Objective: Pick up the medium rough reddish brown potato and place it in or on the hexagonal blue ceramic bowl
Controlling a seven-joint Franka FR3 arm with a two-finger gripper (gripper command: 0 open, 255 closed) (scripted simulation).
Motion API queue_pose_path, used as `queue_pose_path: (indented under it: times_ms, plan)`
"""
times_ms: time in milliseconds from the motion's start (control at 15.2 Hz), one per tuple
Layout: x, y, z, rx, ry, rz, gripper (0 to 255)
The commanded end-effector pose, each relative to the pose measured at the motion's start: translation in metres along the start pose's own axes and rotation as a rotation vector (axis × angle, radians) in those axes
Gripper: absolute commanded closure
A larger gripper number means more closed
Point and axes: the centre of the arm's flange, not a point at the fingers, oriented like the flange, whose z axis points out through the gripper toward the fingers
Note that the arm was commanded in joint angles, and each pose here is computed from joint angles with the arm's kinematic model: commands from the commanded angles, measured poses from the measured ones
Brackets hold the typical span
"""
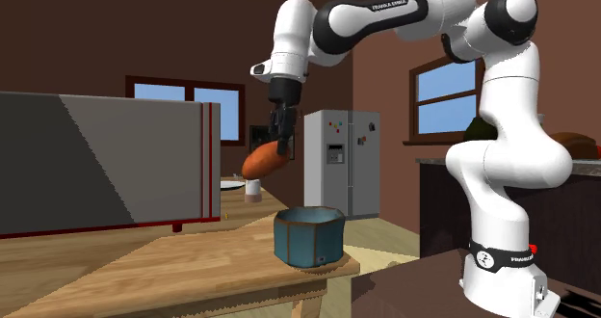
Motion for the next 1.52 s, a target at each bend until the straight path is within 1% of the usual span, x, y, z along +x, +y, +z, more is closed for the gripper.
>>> queue_pose_path:
  times_ms: [0, 462, 1452]
  plan:
    - [-0.015, -0.02, -0.006, -0.001, 0.0, 0.001, 255]
    - [-0.07, -0.096, -0.025, -0.001, 0.0, 0.001, 255]
    - [-0.079, -0.101, 0.054, -0.001, 0.0, 0.001, 255]
